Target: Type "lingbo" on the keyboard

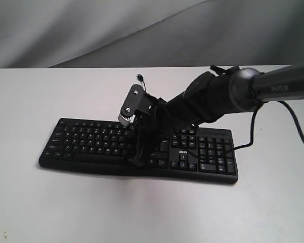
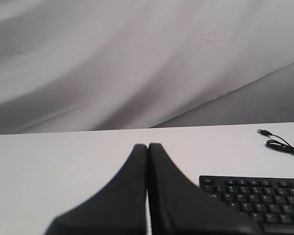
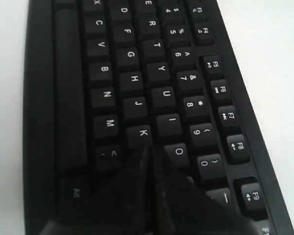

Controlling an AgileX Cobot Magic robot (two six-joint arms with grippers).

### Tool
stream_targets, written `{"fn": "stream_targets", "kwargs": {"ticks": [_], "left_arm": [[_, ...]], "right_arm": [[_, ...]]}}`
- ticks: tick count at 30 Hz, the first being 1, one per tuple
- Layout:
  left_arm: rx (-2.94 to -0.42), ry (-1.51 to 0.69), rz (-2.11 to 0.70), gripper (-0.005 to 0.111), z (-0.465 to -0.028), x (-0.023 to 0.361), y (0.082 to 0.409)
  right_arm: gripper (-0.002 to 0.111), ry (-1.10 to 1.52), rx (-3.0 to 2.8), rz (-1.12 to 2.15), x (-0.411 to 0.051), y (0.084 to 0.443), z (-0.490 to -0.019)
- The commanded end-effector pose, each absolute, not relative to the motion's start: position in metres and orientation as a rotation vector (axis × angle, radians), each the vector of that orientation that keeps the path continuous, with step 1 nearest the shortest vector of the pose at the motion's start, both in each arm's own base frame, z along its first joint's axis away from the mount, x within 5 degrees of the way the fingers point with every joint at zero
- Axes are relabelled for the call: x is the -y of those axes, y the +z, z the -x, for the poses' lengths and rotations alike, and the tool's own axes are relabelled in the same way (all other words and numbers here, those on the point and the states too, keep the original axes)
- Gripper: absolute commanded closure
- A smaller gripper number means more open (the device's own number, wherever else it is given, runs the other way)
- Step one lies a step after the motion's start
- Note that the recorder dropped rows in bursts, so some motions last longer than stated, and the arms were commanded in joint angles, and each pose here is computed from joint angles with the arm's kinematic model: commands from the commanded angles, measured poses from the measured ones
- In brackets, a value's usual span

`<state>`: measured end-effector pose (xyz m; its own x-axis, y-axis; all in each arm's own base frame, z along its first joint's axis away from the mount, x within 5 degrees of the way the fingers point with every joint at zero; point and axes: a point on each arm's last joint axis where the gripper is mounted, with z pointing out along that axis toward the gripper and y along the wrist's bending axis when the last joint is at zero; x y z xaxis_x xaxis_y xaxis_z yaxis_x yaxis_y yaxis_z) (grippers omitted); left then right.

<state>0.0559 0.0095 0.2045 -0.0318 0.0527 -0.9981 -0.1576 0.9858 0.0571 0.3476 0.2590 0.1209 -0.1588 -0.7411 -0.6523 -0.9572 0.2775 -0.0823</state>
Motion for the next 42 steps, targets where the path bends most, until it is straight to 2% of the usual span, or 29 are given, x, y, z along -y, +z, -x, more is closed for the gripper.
{"fn": "stream_targets", "kwargs": {"ticks": [1,8,42], "left_arm": [[-1.584,0.162,0.077,0.106,-0.056,-0.009,0.204],[-1.584,0.162,0.077,0.106,-0.056,-0.009,0.204],[-1.584,0.162,0.077,0.106,-0.056,-0.009,0.204]], "right_arm": [[0.108,0.456,-1.936,1.506,-0.261,0.125,-0.352],[0.108,0.521,-1.926,1.518,-0.269,0.122,-0.357],[0.108,0.499,-1.943,1.614,-0.265,0.105,-0.354]]}}
